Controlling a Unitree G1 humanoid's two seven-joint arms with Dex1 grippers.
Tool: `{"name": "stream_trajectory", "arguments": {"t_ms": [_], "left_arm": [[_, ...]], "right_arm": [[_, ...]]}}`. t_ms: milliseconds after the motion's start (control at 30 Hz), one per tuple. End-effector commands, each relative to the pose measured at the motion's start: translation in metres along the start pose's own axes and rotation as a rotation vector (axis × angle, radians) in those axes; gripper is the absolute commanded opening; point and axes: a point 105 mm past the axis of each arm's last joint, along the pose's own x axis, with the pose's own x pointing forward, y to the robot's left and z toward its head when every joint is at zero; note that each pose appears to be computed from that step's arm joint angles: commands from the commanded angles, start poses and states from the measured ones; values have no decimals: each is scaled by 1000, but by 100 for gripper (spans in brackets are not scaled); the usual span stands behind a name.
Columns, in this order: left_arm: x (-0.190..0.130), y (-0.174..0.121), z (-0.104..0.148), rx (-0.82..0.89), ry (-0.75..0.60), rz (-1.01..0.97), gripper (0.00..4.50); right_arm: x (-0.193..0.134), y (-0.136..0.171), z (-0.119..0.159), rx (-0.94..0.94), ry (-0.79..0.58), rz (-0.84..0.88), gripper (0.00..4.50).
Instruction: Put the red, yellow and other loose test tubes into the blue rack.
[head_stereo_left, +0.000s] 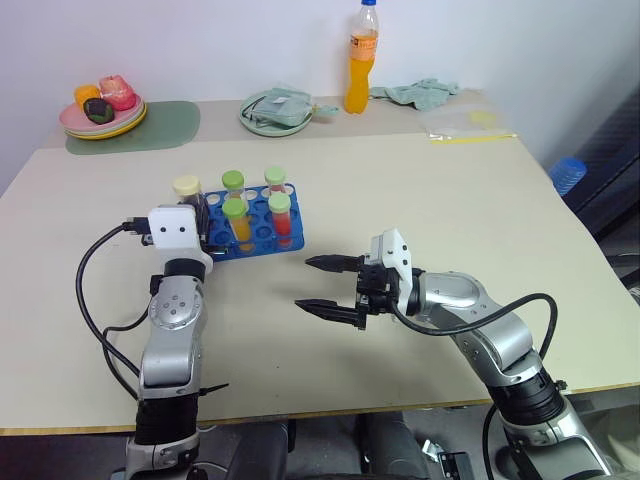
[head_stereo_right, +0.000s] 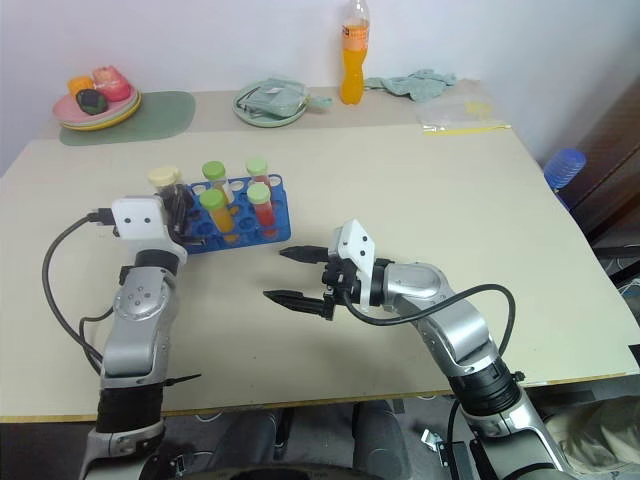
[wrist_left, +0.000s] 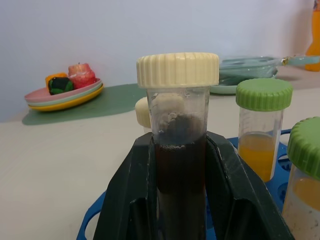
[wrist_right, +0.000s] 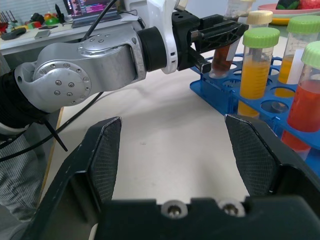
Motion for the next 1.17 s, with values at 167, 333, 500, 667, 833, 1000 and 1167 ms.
{"name": "stream_trajectory", "arguments": {"t_ms": [167,333,500,667,833,1000,1167], "left_arm": [[-7,-2,14,-20,-59,-3,317],[-19,12,39,-86,-151,-24,443],[-40,38,52,-71,-161,-104,443],[-60,79,51,22,-70,-207,443],[-79,106,24,94,146,-288,443],[-90,130,7,112,229,-274,443],[-95,128,-6,104,260,-285,443]], "right_arm": [[-3,3,11,-41,-32,9,364],[-14,-10,21,-52,-55,-40,364],[-37,-28,33,-85,-41,-104,364],[-79,-56,43,-77,-20,-278,364],[-131,-78,29,-72,92,-431,364],[-177,-94,9,-52,186,-576,364],[-183,-97,3,-67,211,-583,364]]}}
